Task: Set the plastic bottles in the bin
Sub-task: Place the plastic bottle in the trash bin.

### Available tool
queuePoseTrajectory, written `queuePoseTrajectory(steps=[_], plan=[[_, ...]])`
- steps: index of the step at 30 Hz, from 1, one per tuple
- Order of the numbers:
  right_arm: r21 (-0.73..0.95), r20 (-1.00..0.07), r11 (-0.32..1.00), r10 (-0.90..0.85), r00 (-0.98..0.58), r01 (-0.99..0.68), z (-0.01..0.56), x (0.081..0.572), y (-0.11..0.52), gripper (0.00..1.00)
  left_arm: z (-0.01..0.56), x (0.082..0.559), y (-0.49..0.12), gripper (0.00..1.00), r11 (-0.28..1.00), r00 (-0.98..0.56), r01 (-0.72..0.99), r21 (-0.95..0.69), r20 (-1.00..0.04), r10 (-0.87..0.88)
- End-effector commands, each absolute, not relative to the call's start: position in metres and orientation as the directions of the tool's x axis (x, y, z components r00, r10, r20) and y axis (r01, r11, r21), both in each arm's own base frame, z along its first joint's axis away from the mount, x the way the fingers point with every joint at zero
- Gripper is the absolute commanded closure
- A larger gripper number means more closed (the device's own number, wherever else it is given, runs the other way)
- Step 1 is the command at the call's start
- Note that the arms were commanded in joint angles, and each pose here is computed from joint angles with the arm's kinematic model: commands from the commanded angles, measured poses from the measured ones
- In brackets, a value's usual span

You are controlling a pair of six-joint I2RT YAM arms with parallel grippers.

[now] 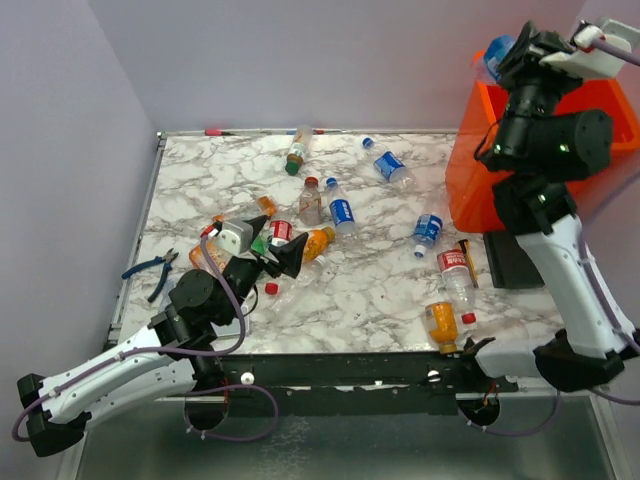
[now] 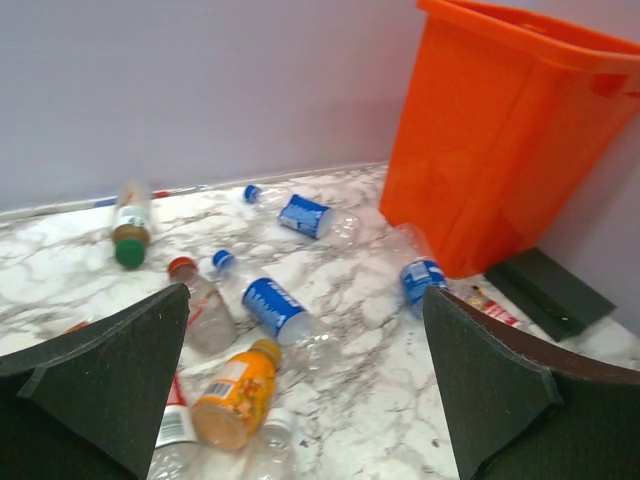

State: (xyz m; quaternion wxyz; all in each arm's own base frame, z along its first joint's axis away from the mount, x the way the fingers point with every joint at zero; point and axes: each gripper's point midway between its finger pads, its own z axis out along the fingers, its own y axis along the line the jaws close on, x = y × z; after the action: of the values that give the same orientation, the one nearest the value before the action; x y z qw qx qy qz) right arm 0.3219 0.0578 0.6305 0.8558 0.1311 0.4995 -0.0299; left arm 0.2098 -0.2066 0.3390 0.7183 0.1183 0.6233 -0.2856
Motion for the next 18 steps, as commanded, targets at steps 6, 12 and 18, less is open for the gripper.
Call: queuePoseTrajectory(steps=[6,12,18], plan=[[0.365,-0.82,0.724,-0.047,0.57,0.585,0.614,0.391,-0.053,1.0,0.312,0.223,-0.163,0.01,0.916,0.11,0.367,-0.162,-0.97,-0.216],[0.344,-0.868,0.713,-0.007,0.497,0.611,0.566,0.45,-0.082,1.0,0.303,0.225,-0.165,0.01,0.921,0.079,0.359,-0.153,-0.978,-0.194],[0.306,-0.92,0.75,0.075,0.384,0.587,0.505,0.505,-0.092,1.0,0.294,0.228,-0.168,0.01,0.929,0.063,0.351,-0.119,-0.987,-0.15]])
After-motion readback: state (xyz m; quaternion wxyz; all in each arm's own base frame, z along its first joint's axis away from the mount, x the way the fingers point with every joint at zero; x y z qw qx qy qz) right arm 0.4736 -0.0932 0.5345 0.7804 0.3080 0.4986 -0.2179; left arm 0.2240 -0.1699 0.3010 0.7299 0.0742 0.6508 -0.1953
